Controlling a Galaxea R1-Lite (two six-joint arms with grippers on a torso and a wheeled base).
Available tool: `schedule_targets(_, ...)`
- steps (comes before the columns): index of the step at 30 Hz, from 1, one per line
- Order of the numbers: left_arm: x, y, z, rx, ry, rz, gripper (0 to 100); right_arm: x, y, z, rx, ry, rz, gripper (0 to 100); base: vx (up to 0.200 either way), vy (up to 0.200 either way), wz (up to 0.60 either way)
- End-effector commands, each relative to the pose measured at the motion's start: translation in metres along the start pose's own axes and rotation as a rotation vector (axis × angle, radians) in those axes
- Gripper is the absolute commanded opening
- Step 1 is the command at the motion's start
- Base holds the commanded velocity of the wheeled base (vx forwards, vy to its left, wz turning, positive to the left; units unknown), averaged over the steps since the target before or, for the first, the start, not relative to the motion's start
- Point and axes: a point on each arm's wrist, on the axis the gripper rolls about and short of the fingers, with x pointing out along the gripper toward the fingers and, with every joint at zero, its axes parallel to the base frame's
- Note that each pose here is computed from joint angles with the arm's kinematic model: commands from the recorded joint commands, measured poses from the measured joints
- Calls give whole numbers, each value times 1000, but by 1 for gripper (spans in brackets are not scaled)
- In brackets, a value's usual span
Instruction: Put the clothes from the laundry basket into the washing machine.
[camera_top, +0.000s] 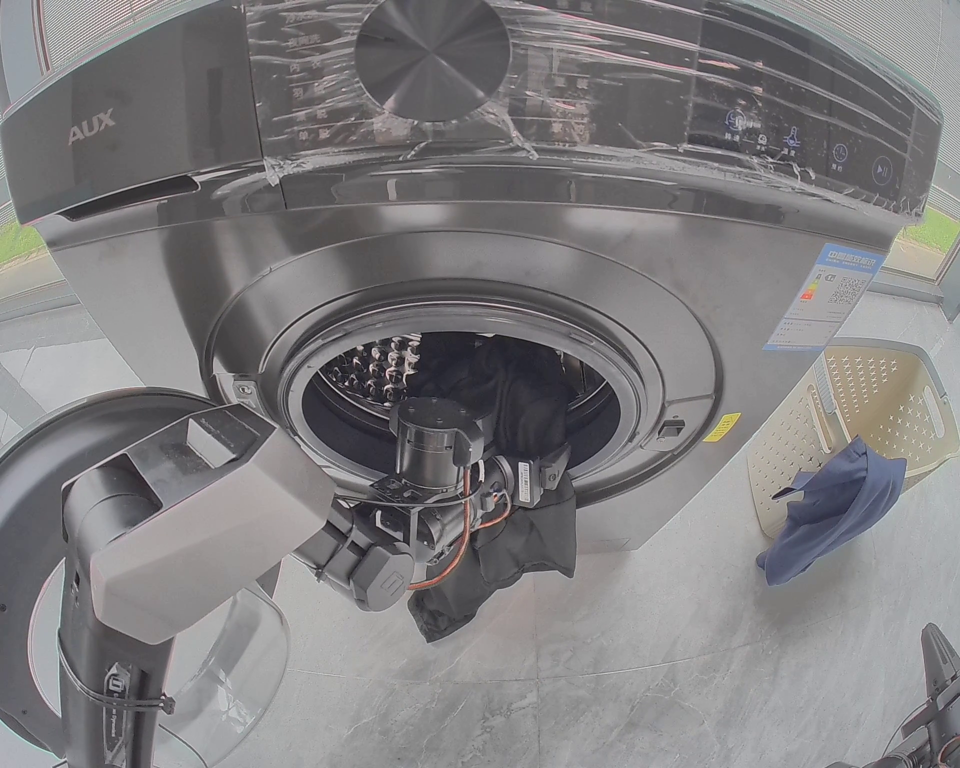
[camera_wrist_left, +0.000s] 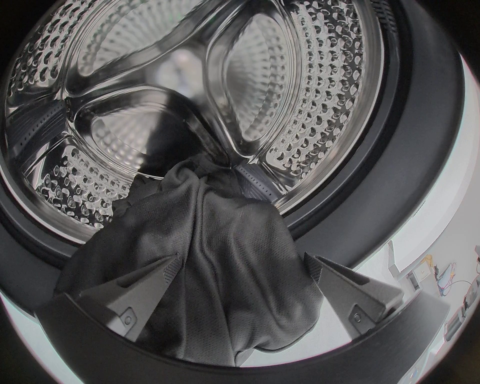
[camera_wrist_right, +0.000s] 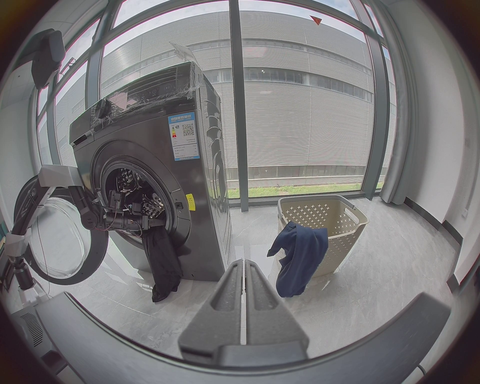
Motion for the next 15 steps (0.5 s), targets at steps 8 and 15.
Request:
schedule_targets(8,15,13,-10,2,-2,26,0,0,0,-2,1,-6,-2,0,0,0,0)
schedule_targets(15,16,11,-1,-1,-28,20,0,0,0,-2,0,-13,-1,0,0,0,0)
